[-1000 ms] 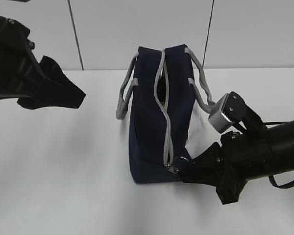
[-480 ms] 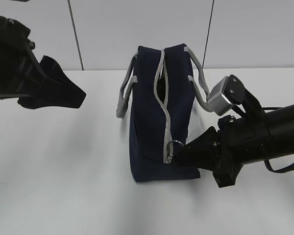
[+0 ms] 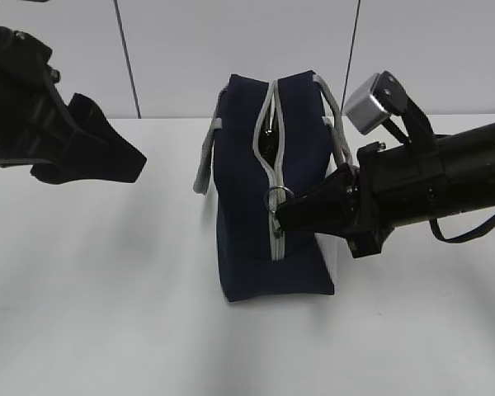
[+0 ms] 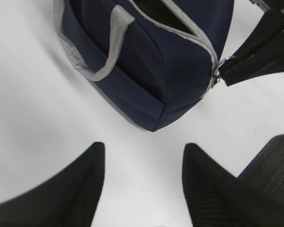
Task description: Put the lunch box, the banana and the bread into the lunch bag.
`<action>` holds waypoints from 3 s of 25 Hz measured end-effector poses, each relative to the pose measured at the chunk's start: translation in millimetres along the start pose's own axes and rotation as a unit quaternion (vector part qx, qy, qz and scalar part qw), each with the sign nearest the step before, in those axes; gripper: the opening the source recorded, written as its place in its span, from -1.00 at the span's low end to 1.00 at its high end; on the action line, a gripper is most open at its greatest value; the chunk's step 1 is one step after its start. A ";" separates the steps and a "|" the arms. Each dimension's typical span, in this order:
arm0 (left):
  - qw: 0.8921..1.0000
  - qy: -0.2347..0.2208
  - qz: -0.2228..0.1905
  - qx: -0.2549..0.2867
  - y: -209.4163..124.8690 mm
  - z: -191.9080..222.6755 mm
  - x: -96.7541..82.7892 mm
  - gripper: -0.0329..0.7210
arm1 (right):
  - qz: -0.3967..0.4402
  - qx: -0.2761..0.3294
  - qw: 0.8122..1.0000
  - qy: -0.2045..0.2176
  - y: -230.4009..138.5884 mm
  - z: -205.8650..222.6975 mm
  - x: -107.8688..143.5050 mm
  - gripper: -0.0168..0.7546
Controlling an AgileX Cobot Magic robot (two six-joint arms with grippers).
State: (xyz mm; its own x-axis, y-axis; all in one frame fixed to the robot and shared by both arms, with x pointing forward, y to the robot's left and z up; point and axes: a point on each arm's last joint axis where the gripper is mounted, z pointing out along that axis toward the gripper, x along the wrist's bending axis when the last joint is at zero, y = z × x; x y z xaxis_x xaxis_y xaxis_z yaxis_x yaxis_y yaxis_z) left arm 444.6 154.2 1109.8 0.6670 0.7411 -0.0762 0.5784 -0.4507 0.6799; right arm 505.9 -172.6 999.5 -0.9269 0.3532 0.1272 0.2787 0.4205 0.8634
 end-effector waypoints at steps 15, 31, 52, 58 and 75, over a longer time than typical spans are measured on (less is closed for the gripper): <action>1.000 -0.002 0.010 -0.001 0.1 0.0 -0.4 0.09 | -0.046 -0.037 0.998 -0.019 36.0 -18.8 3.9 -1.00; 0.999 -0.013 0.037 -0.035 5.1 1.0 -2.6 0.09 | 0.012 -0.097 0.993 -0.060 46.9 -21.1 -4.2 -1.00; 0.990 -0.093 0.026 -0.101 -18.0 58.2 -9.8 0.10 | 0.054 -0.136 0.985 -0.086 53.1 -23.7 -10.0 -1.00; 0.987 -0.118 0.009 -0.104 -17.5 82.5 -9.8 0.10 | 0.054 -0.137 0.985 -0.086 53.1 -23.7 -10.1 -1.00; 0.990 -0.087 -0.007 -0.112 -19.3 116.9 1.3 0.10 | 0.054 -0.137 0.985 -0.086 53.1 -23.7 -10.1 -1.00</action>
State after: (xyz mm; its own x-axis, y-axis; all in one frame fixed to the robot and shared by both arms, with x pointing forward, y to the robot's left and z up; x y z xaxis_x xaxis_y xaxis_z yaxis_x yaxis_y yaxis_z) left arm 489.2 105.7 1011.3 0.7420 0.6407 -0.1972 0.4816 -0.3049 0.8216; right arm 524.1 -173.6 1055.7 -0.8320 0.5308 0.1616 0.2740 0.1398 0.9515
